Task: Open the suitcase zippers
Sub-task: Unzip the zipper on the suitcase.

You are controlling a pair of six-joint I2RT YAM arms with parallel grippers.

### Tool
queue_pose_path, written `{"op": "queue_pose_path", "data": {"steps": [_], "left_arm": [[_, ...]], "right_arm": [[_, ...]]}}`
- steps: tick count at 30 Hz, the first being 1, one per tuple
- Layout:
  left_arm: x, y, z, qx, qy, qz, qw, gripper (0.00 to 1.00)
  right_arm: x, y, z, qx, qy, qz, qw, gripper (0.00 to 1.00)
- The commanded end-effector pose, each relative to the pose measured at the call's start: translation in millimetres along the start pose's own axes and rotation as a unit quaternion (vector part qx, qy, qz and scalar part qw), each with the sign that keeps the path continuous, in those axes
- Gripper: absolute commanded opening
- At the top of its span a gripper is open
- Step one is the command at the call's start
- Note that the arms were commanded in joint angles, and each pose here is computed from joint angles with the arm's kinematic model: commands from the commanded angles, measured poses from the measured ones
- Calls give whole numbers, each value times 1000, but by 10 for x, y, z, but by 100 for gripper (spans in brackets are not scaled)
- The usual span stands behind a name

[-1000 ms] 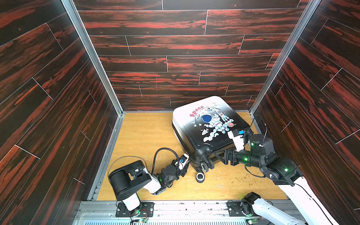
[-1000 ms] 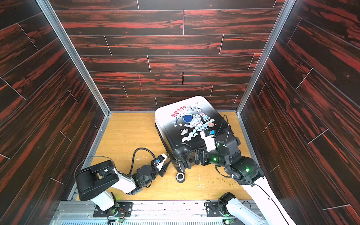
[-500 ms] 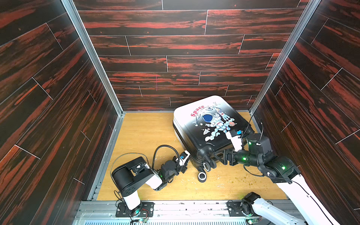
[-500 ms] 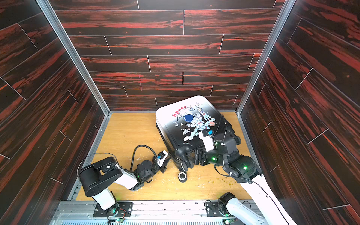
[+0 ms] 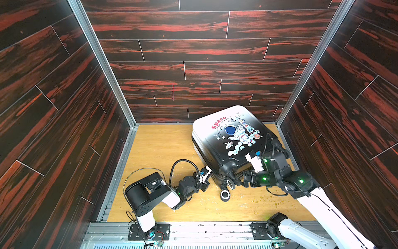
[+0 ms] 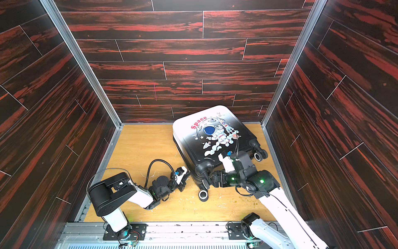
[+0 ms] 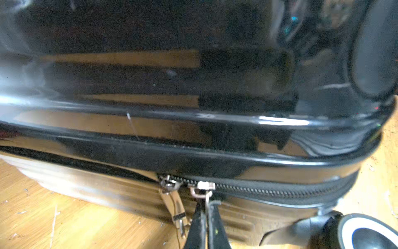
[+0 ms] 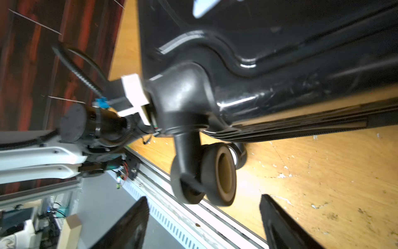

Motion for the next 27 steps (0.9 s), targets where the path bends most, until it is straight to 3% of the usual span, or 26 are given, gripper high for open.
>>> {"op": "queue_pose_path", "data": {"steps": [1,8,14,27], "left_arm": [[-78,-9,310,-78,-2,-40,996,0],[-243,76,342,-81,-19,-68,994,0],[-393,152,367,-78,-35,-80,993,0],[-714,372,499,-78,-76,-98,989,0]], "right_arm": [[3,-73,39,8,-6,-6,1000,88],[122,-374,241,30,-21,39,999,85],[249,-479,386,24,-36,66,997,66],[528,-760,661,1,-73,80,994,60]]}}
Point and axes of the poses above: each gripper's point midway between its finger pads, its own y axis back along the fingers, its own x axis along the line the jaws close on, z = x × y, the point moved 8 cm from there along y, back along the fingers, and after that the axes turned 6 degrees about -y, right-handed, at the moved point
